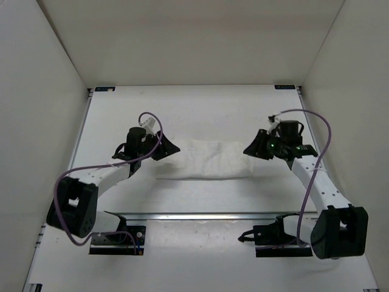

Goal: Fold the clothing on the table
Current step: Fold the skirt

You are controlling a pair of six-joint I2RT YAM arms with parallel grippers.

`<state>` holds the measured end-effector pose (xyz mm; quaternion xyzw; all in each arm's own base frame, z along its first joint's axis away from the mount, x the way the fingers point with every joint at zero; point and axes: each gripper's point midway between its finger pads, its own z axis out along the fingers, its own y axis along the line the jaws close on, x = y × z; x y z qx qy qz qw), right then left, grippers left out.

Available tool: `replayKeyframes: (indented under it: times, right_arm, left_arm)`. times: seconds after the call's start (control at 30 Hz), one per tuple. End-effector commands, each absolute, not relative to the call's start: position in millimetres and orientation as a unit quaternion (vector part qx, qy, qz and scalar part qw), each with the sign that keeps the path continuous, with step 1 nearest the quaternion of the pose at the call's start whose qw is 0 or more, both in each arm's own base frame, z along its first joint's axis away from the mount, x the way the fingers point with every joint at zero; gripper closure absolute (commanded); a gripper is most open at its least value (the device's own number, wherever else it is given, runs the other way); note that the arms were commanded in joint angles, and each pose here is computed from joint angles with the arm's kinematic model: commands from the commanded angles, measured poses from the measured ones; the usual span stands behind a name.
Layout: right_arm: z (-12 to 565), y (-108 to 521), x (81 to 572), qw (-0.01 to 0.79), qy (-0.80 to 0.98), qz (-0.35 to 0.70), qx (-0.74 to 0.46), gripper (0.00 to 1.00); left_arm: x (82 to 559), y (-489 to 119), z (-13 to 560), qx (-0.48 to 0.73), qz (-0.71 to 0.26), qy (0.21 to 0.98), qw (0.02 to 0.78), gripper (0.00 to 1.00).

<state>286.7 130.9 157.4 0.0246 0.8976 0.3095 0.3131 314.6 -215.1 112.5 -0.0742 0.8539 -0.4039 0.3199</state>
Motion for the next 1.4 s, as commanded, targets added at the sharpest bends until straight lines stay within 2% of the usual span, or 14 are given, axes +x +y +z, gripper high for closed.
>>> replayKeyframes:
  times: [0.0, 0.1, 0.2, 0.3, 0.33, 0.4, 0.43, 0.77, 0.83, 0.93, 1.03, 1.07, 1.1, 1.37]
  right_arm:
    - [144, 120, 272, 0.296, 0.883, 0.351, 0.097, 0.71]
    - [123, 107, 258, 0.284, 0.881, 0.351, 0.14, 0.63]
    - [108, 101, 250, 0.29, 0.879, 0.339, 0.169, 0.51]
    - [90, 97, 243, 0.292, 0.873, 0.331, 0.205, 0.48]
    - [87, 96, 244, 0.298, 0.867, 0.334, 0.218, 0.39]
    - [81, 93, 245, 0.307, 0.862, 0.333, 0.227, 0.39]
    - [76, 91, 246, 0.305, 0.861, 0.331, 0.236, 0.32]
    - [54, 95, 256, 0.281, 0.859, 0.347, 0.251, 0.29]
    - [53, 100, 261, 0.28, 0.86, 0.352, 0.242, 0.33]
    - [44, 102, 263, 0.268, 0.865, 0.351, 0.239, 0.47]
    - [45, 103, 266, 0.269, 0.863, 0.356, 0.237, 0.74]
    - [46, 102, 268, 0.271, 0.861, 0.357, 0.241, 0.93]
    - [43, 101, 266, 0.268, 0.862, 0.355, 0.244, 0.99]
    - [49, 99, 268, 0.282, 0.862, 0.351, 0.234, 1.0]
  left_arm:
    - [291, -187, 98, -0.092, -0.371, 0.868, 0.318, 0.44]
    - [276, -173, 86, -0.093, -0.334, 0.88, 0.325, 0.4]
    - [258, -163, 71, -0.105, -0.328, 0.887, 0.309, 0.39]
    - [248, -156, 61, -0.111, -0.322, 0.89, 0.305, 0.39]
    - [243, -155, 59, -0.11, -0.319, 0.891, 0.304, 0.39]
    - [240, -153, 54, -0.114, -0.314, 0.892, 0.303, 0.39]
    - [239, -151, 51, -0.117, -0.311, 0.893, 0.303, 0.38]
    - [229, -144, 36, -0.134, -0.295, 0.899, 0.295, 0.35]
    - [228, -141, 37, -0.135, -0.294, 0.899, 0.296, 0.34]
    - [227, -138, 38, -0.132, -0.29, 0.9, 0.298, 0.33]
    - [223, -135, 35, -0.138, -0.285, 0.901, 0.297, 0.31]
    - [222, -135, 36, -0.14, -0.287, 0.9, 0.298, 0.3]
    - [219, -135, 33, -0.14, -0.287, 0.902, 0.291, 0.3]
    - [219, -133, 26, -0.148, -0.271, 0.904, 0.296, 0.26]
